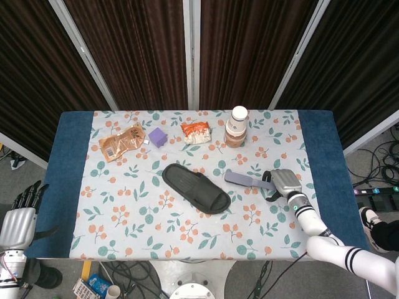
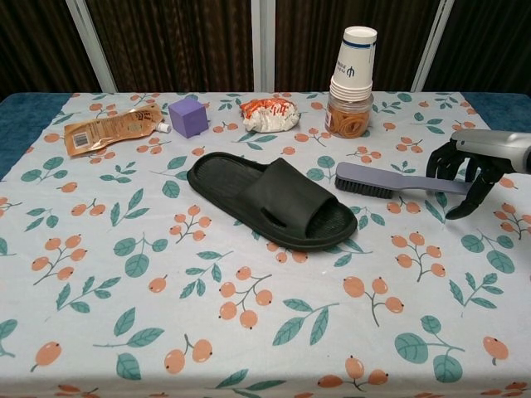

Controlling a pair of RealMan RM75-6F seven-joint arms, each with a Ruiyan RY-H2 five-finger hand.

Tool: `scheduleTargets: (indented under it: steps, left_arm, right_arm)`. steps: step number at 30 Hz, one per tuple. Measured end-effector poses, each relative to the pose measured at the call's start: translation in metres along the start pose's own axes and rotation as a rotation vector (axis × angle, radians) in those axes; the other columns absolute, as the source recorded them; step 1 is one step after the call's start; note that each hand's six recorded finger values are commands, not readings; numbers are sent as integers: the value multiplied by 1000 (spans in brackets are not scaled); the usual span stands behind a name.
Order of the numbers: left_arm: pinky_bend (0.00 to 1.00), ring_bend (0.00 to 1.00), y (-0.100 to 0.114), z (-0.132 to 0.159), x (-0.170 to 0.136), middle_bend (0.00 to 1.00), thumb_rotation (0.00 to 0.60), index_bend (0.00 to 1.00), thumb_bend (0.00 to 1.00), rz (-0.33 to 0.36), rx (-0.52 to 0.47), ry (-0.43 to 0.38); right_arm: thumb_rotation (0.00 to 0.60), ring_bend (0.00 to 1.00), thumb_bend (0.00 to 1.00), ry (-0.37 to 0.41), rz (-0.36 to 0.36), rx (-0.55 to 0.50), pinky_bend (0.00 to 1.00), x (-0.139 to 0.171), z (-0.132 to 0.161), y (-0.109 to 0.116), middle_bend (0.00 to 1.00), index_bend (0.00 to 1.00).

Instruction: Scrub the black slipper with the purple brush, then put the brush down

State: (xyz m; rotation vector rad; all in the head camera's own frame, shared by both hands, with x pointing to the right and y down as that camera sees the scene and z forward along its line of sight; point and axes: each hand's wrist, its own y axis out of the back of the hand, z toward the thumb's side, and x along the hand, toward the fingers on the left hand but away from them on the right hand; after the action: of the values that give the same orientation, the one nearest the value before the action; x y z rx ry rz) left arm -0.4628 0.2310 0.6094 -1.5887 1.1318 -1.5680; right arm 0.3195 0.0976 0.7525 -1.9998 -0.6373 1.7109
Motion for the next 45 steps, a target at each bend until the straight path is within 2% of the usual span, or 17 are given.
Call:
scheduleTargets:
  steps: [9,21,31,34,36,39,43,45]
  left_arm:
    - [126,62,-3,-6,-1,117,600,122,151,-3,-7,14]
    - [126,62,-5,-8,-2,117,600,122,151,-1,-16,22]
    - [126,62,-4,-10,-3,117,600,122,152,4,-25,30]
    - [126,62,-4,-10,-2,117,600,122,152,7,-27,30]
    - [126,62,-3,-10,-3,117,600,122,152,8,-30,32]
    - [126,62,-4,-12,-2,117,600,122,152,9,-36,38]
    - [126,62,-3,-12,-2,117,600,122,150,16,-38,34]
    - [126,62,-2,-11,0,117,600,122,149,21,-37,28]
  right_arm:
    - [600,479,0,4,40,-80,576,-5,6,-3,529,508]
    - [600,551,0,4,106,-170,667,-16,9,-5,582,551]
    - [600,763,9,13,125,-206,896,-26,17,-6,738,741]
    - [600,814,145,18,129,-201,950,-30,21,-5,783,826]
    - [600,845,297,22,128,-194,984,-32,24,-4,815,895]
    - [600,887,442,28,130,-184,1000,-34,29,-3,856,976]
    - [600,955,616,40,131,-136,1000,-34,34,-3,917,1000]
    - [600,983,643,52,130,-102,1000,-33,37,-3,943,1000]
